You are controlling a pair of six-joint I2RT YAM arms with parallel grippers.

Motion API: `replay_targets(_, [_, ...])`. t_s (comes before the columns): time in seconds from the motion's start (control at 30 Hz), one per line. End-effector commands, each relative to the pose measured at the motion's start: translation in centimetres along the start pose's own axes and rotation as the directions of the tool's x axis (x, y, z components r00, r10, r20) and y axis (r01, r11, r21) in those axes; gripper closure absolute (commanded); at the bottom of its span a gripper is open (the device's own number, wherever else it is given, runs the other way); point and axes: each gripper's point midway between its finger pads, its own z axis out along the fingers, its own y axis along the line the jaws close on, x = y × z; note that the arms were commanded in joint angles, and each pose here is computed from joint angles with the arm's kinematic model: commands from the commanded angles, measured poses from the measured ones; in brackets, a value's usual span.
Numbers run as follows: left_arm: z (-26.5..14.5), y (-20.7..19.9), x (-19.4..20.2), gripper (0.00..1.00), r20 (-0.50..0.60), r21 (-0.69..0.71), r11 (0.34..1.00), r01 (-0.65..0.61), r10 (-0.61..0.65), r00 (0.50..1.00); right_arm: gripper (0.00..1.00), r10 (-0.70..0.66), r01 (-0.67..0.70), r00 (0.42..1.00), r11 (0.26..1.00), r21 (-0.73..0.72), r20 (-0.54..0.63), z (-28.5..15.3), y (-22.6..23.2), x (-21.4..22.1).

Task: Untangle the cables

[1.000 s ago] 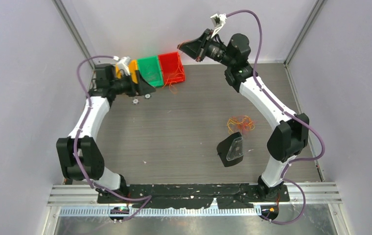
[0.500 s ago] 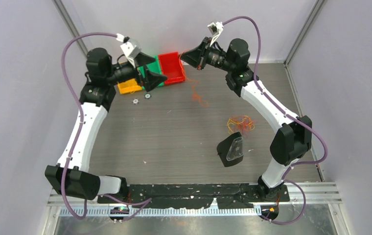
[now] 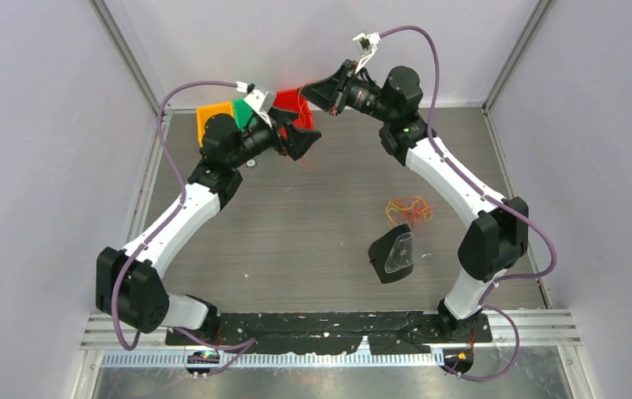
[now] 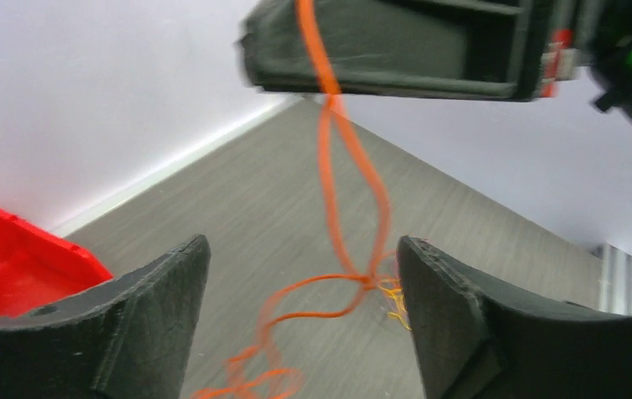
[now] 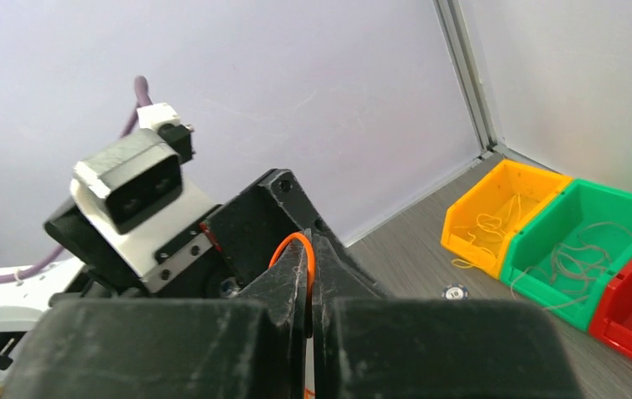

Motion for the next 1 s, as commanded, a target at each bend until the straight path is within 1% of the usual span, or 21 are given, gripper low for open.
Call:
replay_targets(0.0, [1.1, 2.5, -3.4, 0.30, 0.136, -0.107, 0.994, -0.027, 0.042, 0.990, 0.95, -0.030, 0.040, 0.991, 0.996, -0.075, 0.132, -0.2, 4.4, -5.4])
replay_targets(0.03, [1.3, 2.6, -3.5, 0.40, 0.134, -0.108, 0.994, -0.027, 0.041, 0.990, 0.95, -0.031, 0.041, 0.990, 0.996, -0.077, 0.135, -0.2, 4.5, -5.6])
replay_targets(0.07, [1.5, 2.7, -3.4, 0.53, 0.128, -0.112, 0.993, -0.026, 0.040, 0.991, 0.94, -0.032, 0.043, 0.990, 0.996, -0.075, 0.140, -0.3, 4.6, -5.8])
replay_targets(0.1, [1.7, 2.8, -3.3, 0.57, 0.124, -0.113, 0.993, -0.021, 0.035, 0.992, 0.95, -0.031, 0.042, 0.989, 0.996, -0.073, 0.146, -0.4, 4.6, -6.1])
replay_targets(0.2, [2.0, 2.9, -3.4, 0.65, 0.133, -0.107, 0.994, -0.002, 0.017, 0.991, 0.95, -0.024, 0.034, 0.988, 0.997, -0.063, 0.155, -0.8, 4.3, -6.9])
replay_targets(0.23, [2.1, 2.8, -3.5, 0.69, 0.143, -0.102, 0.995, 0.007, 0.008, 0.990, 0.95, -0.018, 0.028, 0.988, 0.998, -0.062, 0.156, -0.9, 4.3, -7.1])
replay_targets(0.27, [2.2, 2.7, -3.8, 0.75, 0.153, -0.097, 0.995, 0.016, -0.001, 0.988, 0.95, -0.017, 0.027, 0.988, 0.998, -0.059, 0.157, -1.1, 4.1, -7.2])
replay_targets(0.33, [2.2, 2.6, -3.9, 0.92, 0.158, -0.092, 0.995, 0.031, -0.016, 0.987, 0.95, -0.011, 0.019, 0.988, 0.999, -0.049, 0.155, -1.3, 3.8, -7.3])
replay_targets(0.37, [2.1, 2.6, -4.1, 0.98, 0.161, -0.096, 0.995, 0.027, -0.011, 0.987, 0.95, -0.010, 0.017, 0.988, 0.999, -0.043, 0.155, -1.5, 3.6, -7.3])
replay_targets(0.4, [1.9, 2.7, -4.4, 1.00, 0.169, -0.100, 0.995, 0.018, -0.001, 0.986, 0.95, -0.012, 0.017, 0.987, 0.999, -0.030, 0.159, -1.8, 3.1, -7.6])
replay_targets(0.5, [1.0, 2.4, -5.7, 1.00, 0.192, -0.097, 0.995, 0.000, 0.019, 0.981, 0.95, -0.006, 0.003, 0.987, 1.000, 0.023, 0.160, -3.1, 1.0, -8.2])
replay_targets(0.6, [0.7, 1.4, -6.8, 1.00, 0.199, -0.050, 0.998, -0.034, 0.043, 0.979, 0.95, 0.012, -0.020, 0.989, 0.999, 0.049, 0.144, -3.9, -0.2, -7.7])
replay_targets(0.63, [0.7, 0.8, -6.7, 0.98, 0.185, -0.019, 0.998, -0.053, 0.055, 0.981, 0.95, 0.021, -0.028, 0.990, 0.998, 0.049, 0.138, -4.0, -0.4, -7.5])
replay_targets(0.7, [0.7, 0.0, -6.0, 0.36, 0.160, 0.030, 0.996, -0.084, 0.078, 0.984, 0.95, 0.028, -0.034, 0.990, 0.999, 0.040, 0.140, -4.0, -0.3, -7.5])
replay_targets(0.73, [0.6, -0.3, -5.7, 0.11, 0.156, 0.050, 0.994, -0.101, 0.092, 0.983, 0.95, 0.033, -0.038, 0.989, 0.999, 0.033, 0.146, -3.9, -0.2, -7.7])
replay_targets(0.77, [0.5, -0.7, -5.2, 0.02, 0.151, 0.075, 0.990, -0.122, 0.109, 0.982, 0.95, 0.031, -0.035, 0.988, 0.999, 0.025, 0.151, -3.8, 0.0, -8.0])
replay_targets(0.83, [0.7, -1.6, -4.7, 0.00, 0.145, 0.136, 0.978, -0.160, 0.140, 0.979, 0.95, 0.033, -0.036, 0.987, 0.999, 0.016, 0.156, -3.7, 0.1, -8.2])
replay_targets(0.97, [1.8, -1.3, -5.7, 0.01, 0.172, 0.144, 0.972, -0.186, 0.161, 0.972, 0.95, 0.032, -0.032, 0.987, 0.999, 0.001, 0.157, -3.6, 0.4, -8.4])
